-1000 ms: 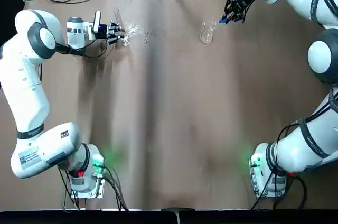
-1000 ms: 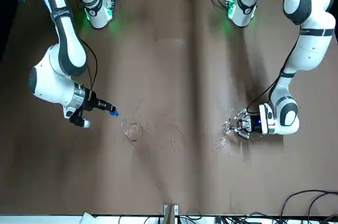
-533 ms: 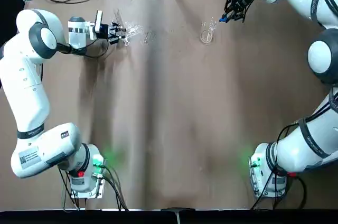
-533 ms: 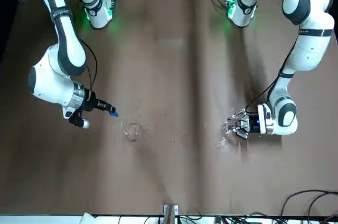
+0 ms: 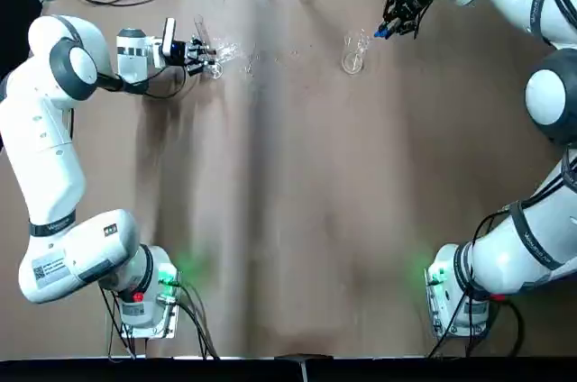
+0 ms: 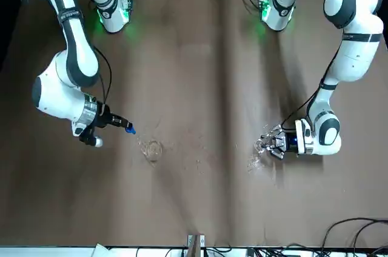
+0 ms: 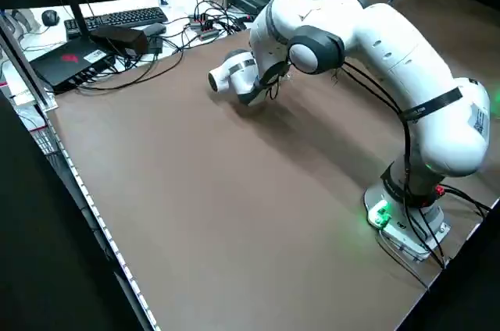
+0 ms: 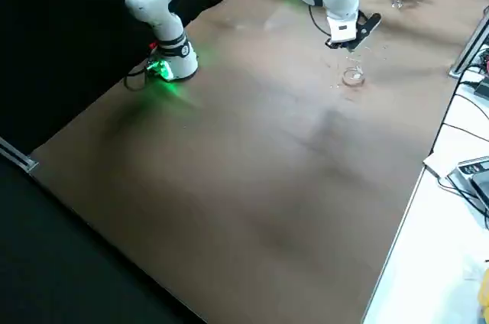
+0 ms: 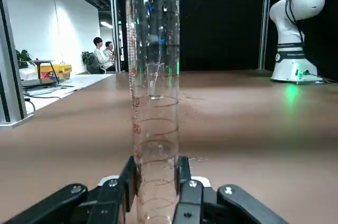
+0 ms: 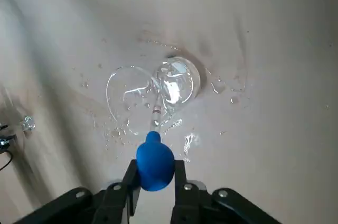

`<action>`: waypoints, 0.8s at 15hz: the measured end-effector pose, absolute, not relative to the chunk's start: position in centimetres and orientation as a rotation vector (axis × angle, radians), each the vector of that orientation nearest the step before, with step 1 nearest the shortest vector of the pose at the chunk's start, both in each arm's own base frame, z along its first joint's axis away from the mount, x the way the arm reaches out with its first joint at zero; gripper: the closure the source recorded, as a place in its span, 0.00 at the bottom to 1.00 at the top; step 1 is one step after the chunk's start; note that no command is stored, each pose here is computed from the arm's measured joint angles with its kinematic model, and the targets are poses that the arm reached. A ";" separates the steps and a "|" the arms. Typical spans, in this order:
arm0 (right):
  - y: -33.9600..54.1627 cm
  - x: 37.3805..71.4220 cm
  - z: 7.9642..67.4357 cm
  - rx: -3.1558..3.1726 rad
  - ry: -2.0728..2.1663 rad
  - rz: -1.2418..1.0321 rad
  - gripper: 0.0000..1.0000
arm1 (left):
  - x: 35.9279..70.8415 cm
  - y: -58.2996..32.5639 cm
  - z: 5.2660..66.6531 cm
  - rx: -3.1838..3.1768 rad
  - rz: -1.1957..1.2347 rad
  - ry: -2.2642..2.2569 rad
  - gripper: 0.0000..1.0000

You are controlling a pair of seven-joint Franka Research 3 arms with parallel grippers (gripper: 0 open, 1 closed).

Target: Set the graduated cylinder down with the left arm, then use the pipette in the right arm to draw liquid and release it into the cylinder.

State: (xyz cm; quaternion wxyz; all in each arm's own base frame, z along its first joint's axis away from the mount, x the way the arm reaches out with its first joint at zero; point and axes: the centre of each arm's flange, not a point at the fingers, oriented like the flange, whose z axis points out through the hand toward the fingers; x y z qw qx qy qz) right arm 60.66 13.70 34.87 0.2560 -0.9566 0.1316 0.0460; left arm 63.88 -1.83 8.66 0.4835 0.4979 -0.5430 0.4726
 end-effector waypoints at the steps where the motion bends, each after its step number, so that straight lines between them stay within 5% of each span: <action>1: 13.7 60.7 34.9 -2.597 0.357 0.125 0.70 | 63.9 -2.1 8.7 1.209 1.148 -1.325 0.66; 12: 13.7 60.7 34.9 -2.597 0.357 0.125 0.65 | 66.1 -10.2 13.3 1.173 1.170 -1.367 0.66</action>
